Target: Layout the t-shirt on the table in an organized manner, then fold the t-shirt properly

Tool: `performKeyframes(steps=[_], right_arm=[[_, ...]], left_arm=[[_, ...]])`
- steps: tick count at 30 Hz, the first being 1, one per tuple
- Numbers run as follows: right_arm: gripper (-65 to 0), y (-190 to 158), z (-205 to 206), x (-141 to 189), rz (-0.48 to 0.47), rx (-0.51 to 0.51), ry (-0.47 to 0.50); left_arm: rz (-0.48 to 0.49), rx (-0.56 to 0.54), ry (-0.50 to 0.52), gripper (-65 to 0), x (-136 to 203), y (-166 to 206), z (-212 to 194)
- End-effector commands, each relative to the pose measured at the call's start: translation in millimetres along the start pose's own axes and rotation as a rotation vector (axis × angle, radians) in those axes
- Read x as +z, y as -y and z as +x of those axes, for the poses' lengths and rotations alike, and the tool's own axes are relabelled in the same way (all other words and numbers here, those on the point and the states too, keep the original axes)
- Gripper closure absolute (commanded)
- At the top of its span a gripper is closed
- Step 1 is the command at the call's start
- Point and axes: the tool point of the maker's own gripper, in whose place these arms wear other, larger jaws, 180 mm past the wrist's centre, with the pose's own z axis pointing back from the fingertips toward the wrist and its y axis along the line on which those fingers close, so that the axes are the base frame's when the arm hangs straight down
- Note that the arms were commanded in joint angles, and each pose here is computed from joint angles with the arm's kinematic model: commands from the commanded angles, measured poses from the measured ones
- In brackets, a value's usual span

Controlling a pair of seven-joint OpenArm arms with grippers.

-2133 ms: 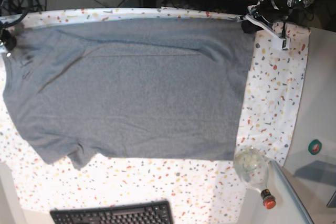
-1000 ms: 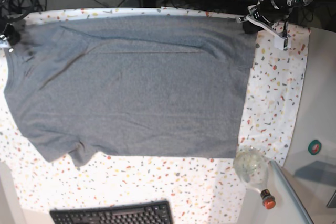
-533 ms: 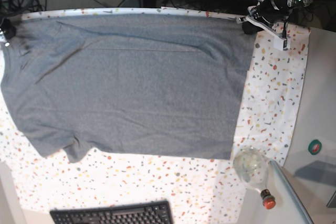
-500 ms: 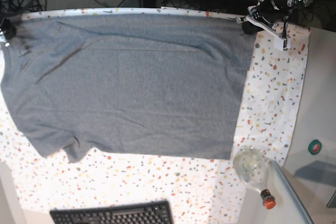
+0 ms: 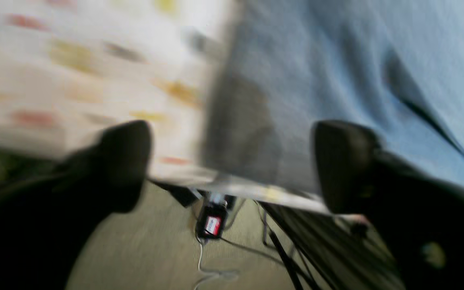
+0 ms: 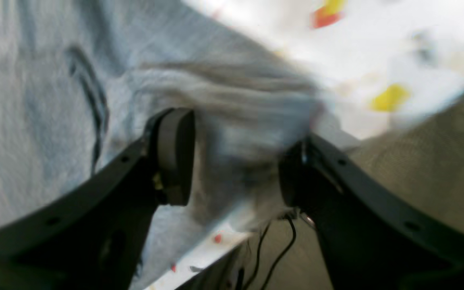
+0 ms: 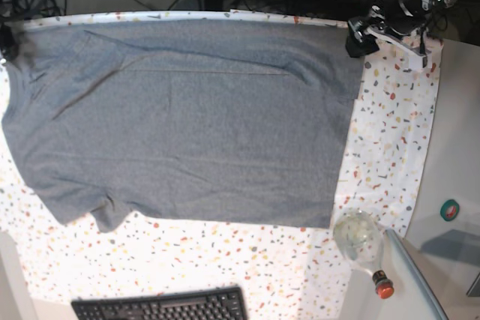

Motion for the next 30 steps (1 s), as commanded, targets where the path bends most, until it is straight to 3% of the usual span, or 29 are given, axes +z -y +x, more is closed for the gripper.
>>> performKeyframes(steps=[1,6,11,14,17,24,26,30], right_arm=[[-31.2,4,18,8,-0.005,-0.003,0.055],[-30.9,20,26,17,-0.028,-0.057,0.097],[-31.1,18,32,18,-0.029,-0.024,0.078],[-31.1,17,31,18,-0.029,-0.024,0.078],[-31.1,17,31,18,-0.028,-0.023,0.072],[-30.8,-3,38,42,-0.02,0.04,0.167],[-31.1,-2,43,51,-0.041,0.007,0.206],[-31.4,3,54,58,-0.063,-0.04,0.251]], left_arm=[[0.016,0.002,0.043,-65.0,5,-8,16],[0.089,0.046,0.138,-57.4,22,-40,48],[0.123,0.057,0.21,-43.4,34,-55,77],[0.116,0.06,0.216,-26.8,33,-53,79],[0.097,0.059,0.206,0.0,28,-45,76],[-0.142,-0.096,0.07,0.0,-22,63,47],[-0.201,-0.122,0.034,0.0,-34,91,35],[-0.212,-0.093,0.017,0.0,-48,99,34]])
